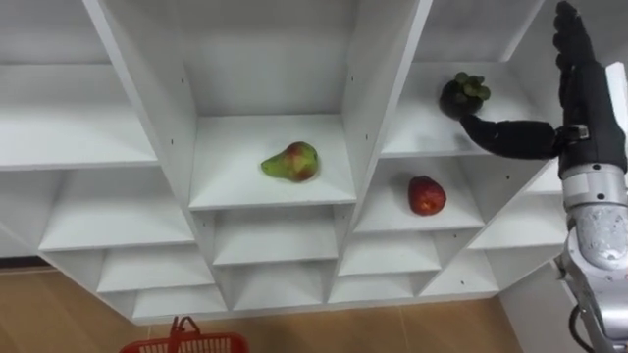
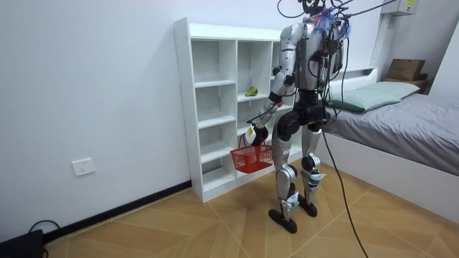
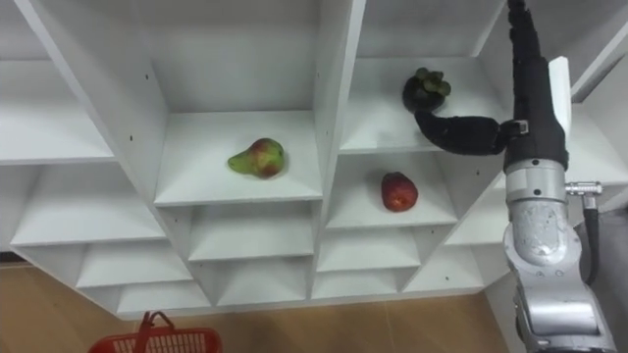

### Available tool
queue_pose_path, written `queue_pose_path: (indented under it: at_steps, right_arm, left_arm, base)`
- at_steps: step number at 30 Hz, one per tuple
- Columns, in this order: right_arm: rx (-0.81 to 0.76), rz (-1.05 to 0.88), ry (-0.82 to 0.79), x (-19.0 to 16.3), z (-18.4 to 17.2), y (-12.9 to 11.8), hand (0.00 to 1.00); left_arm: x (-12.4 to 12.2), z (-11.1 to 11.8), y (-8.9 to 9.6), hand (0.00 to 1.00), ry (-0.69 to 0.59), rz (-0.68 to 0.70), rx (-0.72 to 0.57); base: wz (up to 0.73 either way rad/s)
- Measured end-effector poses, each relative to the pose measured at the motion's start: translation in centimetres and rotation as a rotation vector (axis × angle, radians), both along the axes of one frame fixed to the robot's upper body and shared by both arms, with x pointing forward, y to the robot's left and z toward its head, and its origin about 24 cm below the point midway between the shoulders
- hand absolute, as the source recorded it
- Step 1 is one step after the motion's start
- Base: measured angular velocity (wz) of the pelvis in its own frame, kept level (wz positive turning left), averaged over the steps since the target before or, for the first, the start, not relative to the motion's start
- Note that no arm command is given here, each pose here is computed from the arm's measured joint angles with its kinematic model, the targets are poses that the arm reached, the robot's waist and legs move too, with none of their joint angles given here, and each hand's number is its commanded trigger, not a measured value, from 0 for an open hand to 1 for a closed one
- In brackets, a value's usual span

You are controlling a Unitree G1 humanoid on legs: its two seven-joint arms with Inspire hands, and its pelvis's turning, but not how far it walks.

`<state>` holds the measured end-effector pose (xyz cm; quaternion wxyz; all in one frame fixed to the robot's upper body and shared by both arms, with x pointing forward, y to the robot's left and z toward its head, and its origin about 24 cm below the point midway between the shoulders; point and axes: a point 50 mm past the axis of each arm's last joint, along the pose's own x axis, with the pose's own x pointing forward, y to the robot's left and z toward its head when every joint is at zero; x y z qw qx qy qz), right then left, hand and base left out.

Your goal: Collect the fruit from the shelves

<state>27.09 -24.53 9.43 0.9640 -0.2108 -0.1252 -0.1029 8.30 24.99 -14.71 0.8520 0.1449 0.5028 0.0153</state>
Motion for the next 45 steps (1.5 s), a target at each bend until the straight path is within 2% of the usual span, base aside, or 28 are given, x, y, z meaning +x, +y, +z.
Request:
queue_pose_path:
  at_steps: [24, 45]
  right_arm:
    - [0.009, 0.013, 0.046, 0.9, -0.3, -0.1, 0.00]
    - [0.055, 0.019, 0.206, 2.8, -2.4, -0.9, 0.00]
  left_arm:
    - [0.3, 0.0, -0.2, 1.00, 0.009, -0.006, -0.021]
    - [0.4, 0.2, 0.1, 1.00, 0.009, -0.003, -0.004]
  base:
    - [0.03]
    - [0.02]
